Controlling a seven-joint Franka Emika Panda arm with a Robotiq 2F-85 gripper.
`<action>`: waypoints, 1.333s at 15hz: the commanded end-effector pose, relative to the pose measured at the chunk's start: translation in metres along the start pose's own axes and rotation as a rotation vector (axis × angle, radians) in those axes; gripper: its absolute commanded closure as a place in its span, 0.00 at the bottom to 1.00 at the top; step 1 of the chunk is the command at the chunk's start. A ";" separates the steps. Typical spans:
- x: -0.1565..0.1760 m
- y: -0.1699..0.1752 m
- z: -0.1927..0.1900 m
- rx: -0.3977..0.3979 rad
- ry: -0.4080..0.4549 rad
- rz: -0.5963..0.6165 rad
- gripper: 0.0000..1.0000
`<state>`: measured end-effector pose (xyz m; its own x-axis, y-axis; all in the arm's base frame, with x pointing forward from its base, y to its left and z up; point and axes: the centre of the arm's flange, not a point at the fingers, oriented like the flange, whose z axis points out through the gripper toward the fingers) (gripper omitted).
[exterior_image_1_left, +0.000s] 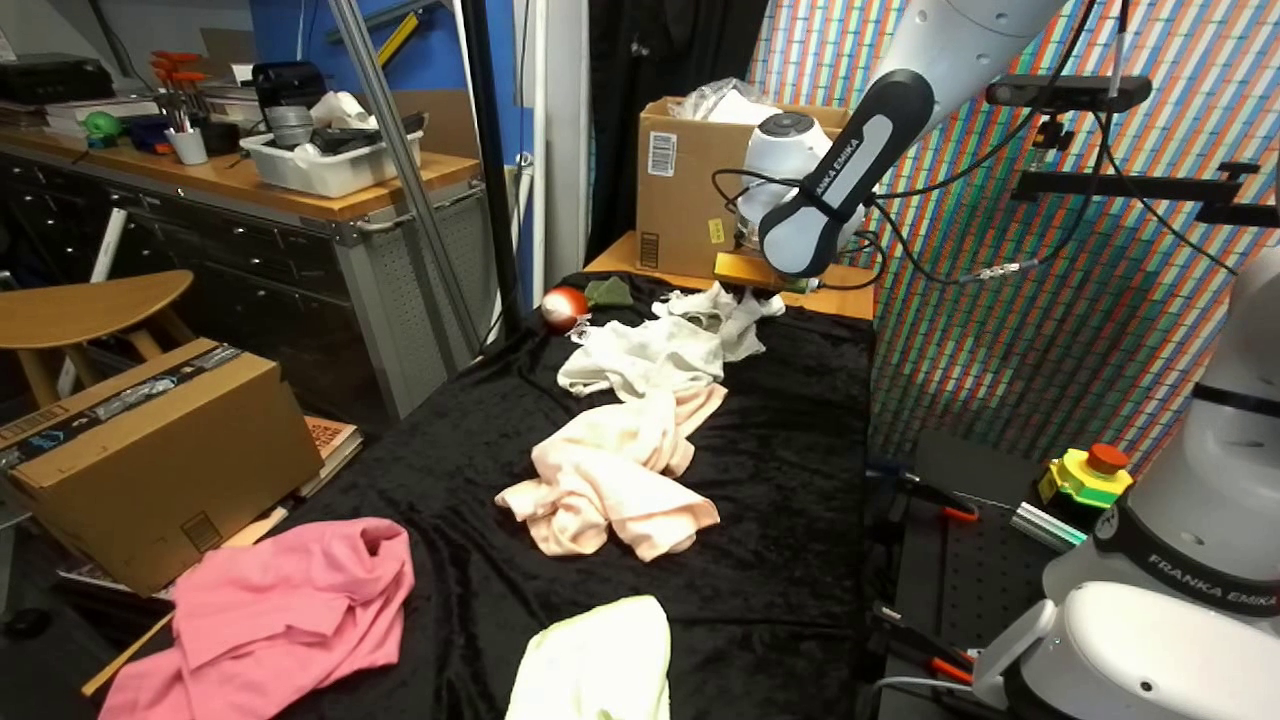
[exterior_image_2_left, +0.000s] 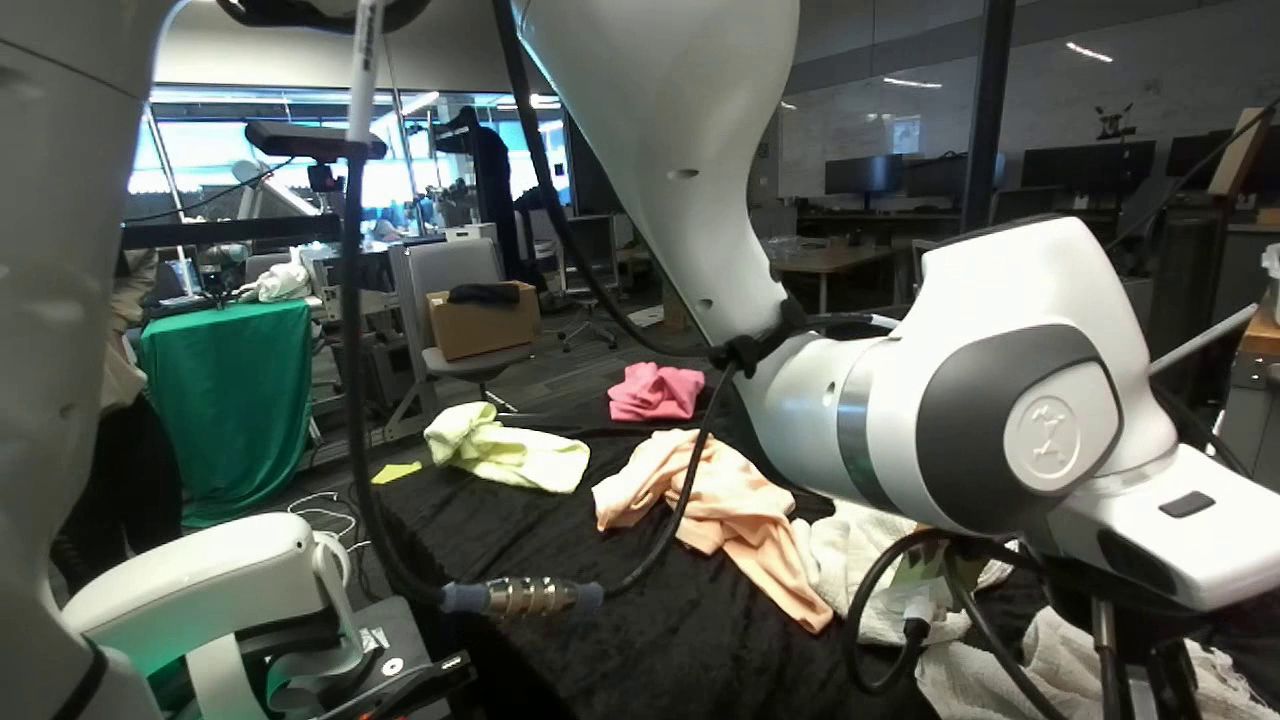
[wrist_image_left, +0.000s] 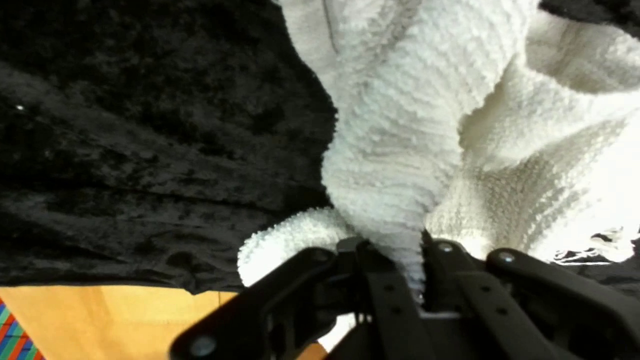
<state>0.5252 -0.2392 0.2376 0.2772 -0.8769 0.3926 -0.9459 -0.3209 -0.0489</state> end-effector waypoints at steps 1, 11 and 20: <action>-0.002 -0.021 -0.026 0.051 0.063 -0.038 0.89; -0.059 -0.112 -0.135 0.299 0.196 -0.315 0.90; -0.121 -0.167 -0.189 0.428 0.207 -0.477 0.91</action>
<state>0.6111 -0.0258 0.3673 0.5659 -0.5461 0.6177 -0.5959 -0.7887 -0.1514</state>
